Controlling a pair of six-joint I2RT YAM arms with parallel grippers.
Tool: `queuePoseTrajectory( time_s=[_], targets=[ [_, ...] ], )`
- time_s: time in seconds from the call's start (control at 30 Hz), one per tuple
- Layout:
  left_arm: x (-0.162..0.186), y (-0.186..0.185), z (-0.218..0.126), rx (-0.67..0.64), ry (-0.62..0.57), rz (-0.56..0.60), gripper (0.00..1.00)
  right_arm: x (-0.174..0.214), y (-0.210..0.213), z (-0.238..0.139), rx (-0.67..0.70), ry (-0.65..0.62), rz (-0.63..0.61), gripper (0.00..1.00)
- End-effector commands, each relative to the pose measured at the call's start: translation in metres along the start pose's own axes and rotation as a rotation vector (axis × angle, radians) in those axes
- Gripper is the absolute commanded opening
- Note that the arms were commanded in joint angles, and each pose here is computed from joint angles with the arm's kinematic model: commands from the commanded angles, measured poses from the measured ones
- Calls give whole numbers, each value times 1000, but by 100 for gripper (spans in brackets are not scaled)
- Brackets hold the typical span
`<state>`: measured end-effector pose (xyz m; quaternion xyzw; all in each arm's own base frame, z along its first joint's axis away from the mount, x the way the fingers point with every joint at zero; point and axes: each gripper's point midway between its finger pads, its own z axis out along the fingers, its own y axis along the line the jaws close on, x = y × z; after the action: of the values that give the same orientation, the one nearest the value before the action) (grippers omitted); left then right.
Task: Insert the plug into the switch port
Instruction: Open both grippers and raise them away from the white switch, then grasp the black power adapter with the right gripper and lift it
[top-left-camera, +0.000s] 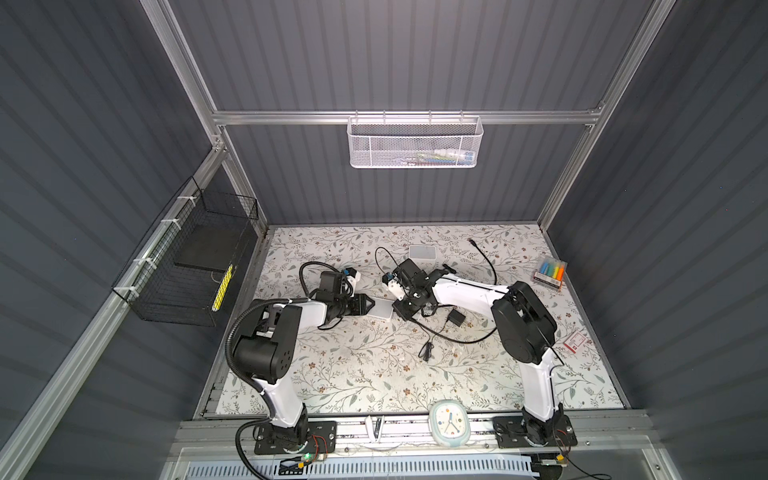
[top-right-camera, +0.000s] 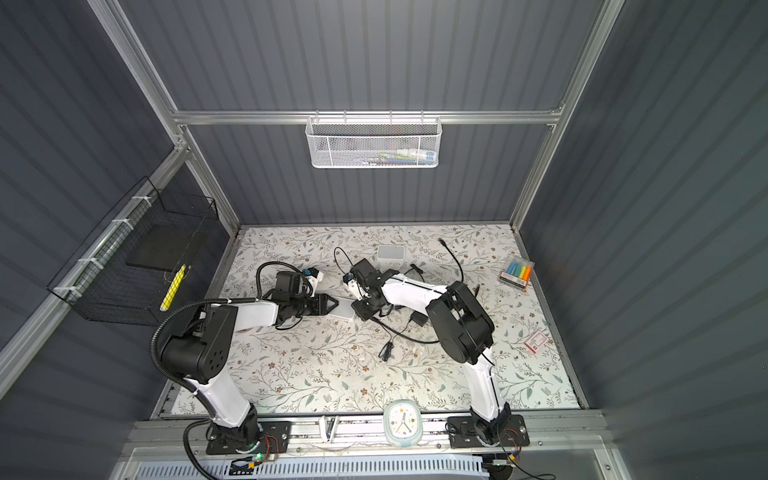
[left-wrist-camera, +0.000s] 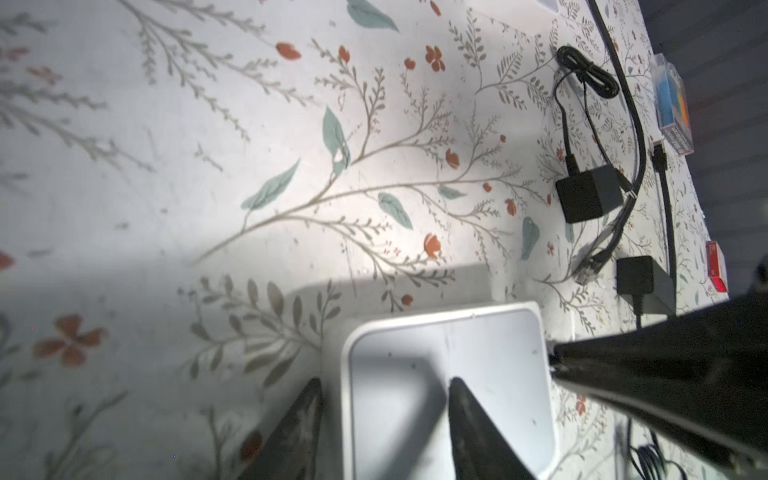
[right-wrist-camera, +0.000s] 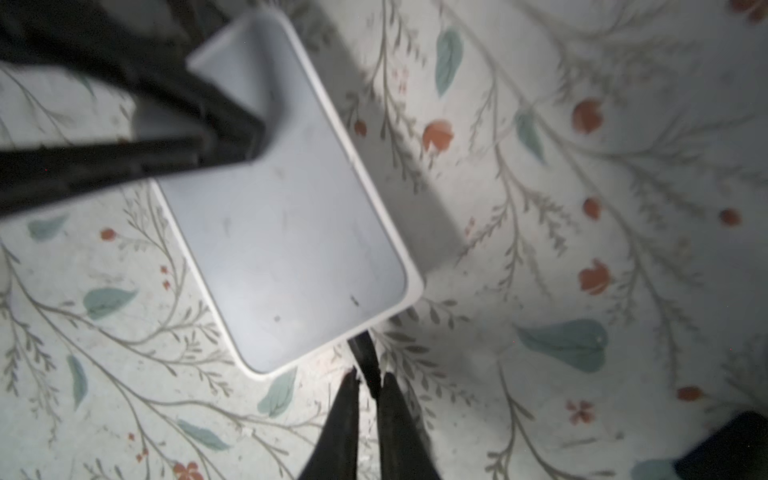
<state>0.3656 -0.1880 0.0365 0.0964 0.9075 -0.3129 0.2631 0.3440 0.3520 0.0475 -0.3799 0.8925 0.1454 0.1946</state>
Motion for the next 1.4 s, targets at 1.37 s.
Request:
queuePoseTrajectory(
  time_s=[1.37],
  targets=[
    [-90,-2,-175,-365,-431,56,78,133,-73,-48,223,77,984,38]
  ],
)
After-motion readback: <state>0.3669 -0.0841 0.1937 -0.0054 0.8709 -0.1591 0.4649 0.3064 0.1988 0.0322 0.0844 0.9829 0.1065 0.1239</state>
